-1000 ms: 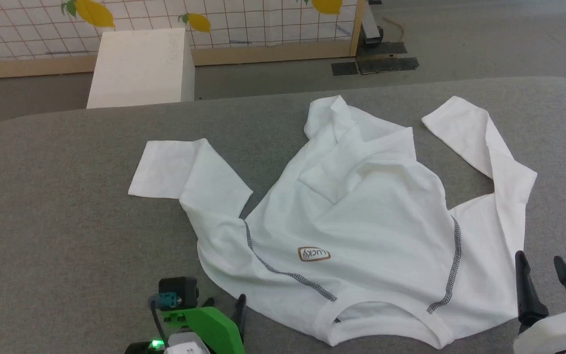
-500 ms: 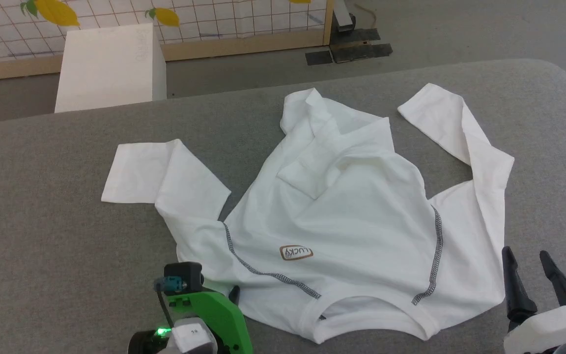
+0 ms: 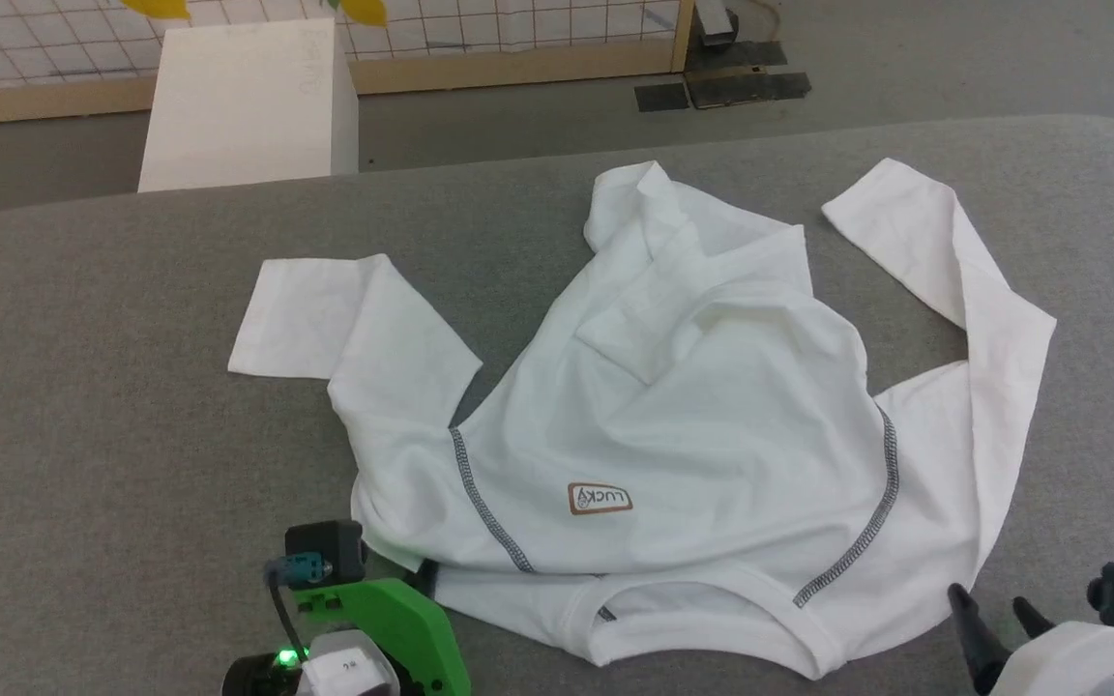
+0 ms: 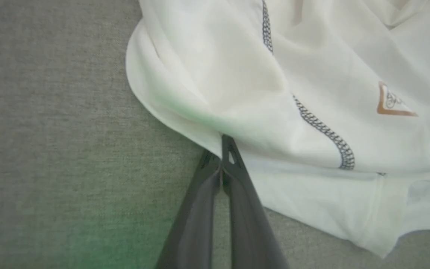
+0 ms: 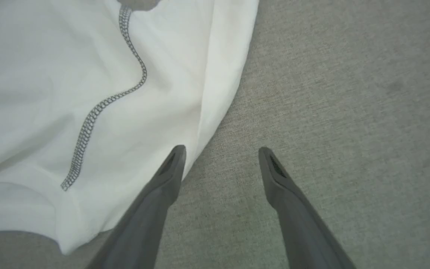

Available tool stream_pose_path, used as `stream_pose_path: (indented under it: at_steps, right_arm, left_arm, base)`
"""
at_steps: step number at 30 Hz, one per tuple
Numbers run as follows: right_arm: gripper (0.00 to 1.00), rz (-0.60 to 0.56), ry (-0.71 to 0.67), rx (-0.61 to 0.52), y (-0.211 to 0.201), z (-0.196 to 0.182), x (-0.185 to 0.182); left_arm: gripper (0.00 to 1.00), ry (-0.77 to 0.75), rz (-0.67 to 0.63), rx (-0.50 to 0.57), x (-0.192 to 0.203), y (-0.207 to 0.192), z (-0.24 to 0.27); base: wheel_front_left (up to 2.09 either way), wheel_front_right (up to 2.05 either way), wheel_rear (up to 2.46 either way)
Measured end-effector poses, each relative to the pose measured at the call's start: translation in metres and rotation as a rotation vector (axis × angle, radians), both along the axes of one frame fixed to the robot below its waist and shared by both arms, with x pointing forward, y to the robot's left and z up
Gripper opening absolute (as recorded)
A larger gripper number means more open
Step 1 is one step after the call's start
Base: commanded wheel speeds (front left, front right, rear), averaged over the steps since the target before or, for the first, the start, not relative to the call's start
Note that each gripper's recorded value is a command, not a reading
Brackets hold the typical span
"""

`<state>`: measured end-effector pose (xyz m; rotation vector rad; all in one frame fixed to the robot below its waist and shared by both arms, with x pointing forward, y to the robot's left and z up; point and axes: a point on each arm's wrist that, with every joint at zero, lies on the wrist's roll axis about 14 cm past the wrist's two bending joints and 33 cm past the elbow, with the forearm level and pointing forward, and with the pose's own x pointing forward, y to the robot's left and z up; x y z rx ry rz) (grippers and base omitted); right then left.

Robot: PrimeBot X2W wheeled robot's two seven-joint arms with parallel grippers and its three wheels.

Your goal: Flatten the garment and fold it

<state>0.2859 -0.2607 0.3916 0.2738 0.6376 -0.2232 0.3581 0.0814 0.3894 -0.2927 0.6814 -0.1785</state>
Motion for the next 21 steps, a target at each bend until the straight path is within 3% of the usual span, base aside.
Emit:
stream_pose_path:
  at_steps: [6,13,14,15,16,21]
  right_arm:
    - [1.0,0.062,0.024,0.061,0.022,-0.005,0.023]
    - [1.0,0.127,0.18,0.075,0.034,-0.027,0.018]
    - [0.41,0.137,0.198,0.075,0.035,-0.028,0.018]
    - [0.27,0.143,0.209,0.077,0.036,-0.029,0.018]
    - [0.0,0.148,0.216,0.076,0.036,-0.029,0.018]
    - [0.0,0.141,0.186,0.07,0.034,-0.02,0.022]
  left_arm:
    - [0.0,0.007,0.02,-0.023,-0.003,0.002,-0.001]
    - [0.0,0.01,0.029,-0.031,-0.004,0.004,-0.003]
    - [0.0,0.009,0.032,-0.033,-0.004,0.004,-0.003]
    - [0.0,0.008,0.031,-0.035,-0.004,0.004,-0.003]
    - [0.0,0.006,0.031,-0.036,-0.004,0.004,-0.003]
    - [0.0,-0.017,0.038,-0.041,-0.002,0.005,0.0]
  base:
    - [0.0,0.0,0.0]
    - [0.0,0.0,0.0]
    - [0.0,0.0,0.0]
    - [0.0,0.0,0.0]
    - [0.0,0.0,0.0]
    - [0.0,0.0,0.0]
